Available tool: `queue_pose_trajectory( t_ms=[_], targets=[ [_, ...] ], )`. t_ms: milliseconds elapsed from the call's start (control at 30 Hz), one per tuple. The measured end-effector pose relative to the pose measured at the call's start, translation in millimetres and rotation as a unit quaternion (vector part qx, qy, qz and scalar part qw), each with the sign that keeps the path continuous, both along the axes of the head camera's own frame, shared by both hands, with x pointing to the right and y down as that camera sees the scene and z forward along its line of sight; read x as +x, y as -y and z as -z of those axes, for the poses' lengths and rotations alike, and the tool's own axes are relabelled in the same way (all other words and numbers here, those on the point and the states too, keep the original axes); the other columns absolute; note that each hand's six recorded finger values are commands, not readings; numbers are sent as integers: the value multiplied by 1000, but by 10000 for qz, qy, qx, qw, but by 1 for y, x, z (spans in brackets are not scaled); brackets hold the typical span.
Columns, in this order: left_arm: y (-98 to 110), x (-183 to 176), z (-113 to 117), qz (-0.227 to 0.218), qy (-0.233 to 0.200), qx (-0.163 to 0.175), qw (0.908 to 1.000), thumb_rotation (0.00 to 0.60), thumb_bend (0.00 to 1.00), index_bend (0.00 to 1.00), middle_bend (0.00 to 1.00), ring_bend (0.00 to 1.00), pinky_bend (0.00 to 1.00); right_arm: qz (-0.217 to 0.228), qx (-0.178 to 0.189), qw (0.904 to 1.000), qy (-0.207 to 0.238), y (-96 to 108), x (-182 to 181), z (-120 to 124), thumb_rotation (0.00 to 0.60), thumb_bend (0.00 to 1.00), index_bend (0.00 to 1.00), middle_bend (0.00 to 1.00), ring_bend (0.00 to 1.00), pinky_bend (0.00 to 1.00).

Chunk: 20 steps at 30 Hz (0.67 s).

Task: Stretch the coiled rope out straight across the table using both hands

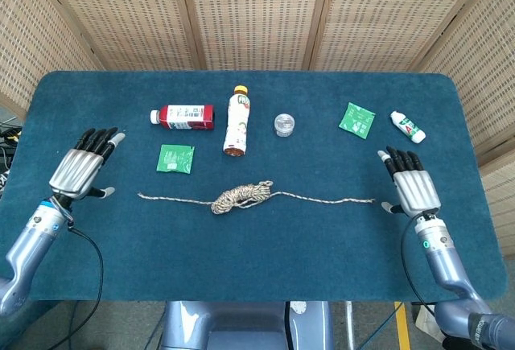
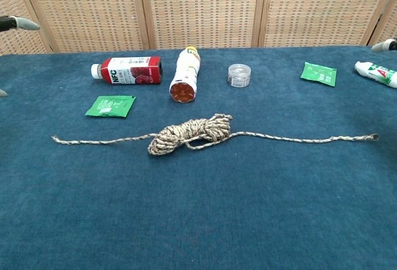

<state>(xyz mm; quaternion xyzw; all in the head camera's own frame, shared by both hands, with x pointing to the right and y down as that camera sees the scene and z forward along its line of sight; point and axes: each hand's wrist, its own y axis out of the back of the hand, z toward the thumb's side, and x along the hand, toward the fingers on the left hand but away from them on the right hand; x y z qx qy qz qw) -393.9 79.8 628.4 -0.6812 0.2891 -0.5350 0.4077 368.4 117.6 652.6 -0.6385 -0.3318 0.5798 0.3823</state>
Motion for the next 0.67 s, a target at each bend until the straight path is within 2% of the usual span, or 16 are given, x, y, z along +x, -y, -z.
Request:
queue_pose_trajectory(
  t_ms=[100,200,300,467,667],
  targets=[
    [-10,-7,14,362,-114,140,9992,600,0,0,0,0,0,-62,288,9995,140,-7,4,15,600,0,0,0,0,0],
    [-22,-19,28,616,21,386,9974,600,0,0,0,0,0,-39,588,9982,121,-18,9,30,600,0,0,0,0,0],
    [-43,-23,38,939,-55,361,9949,600,0,0,0,0,0,-84,828,9964,152,-35,14,43,600,0,0,0,0,0],
    [-78,-25,53,1383,-105,213,9901,600,0,0,0,0,0,-150,938,9952,235,-59,19,54,600,0,0,0,0,0],
    [-97,-19,59,1527,-120,259,9879,600,0,0,0,0,0,-256,957,9947,293,-73,20,63,600,0,0,0,0,0]
  ],
)
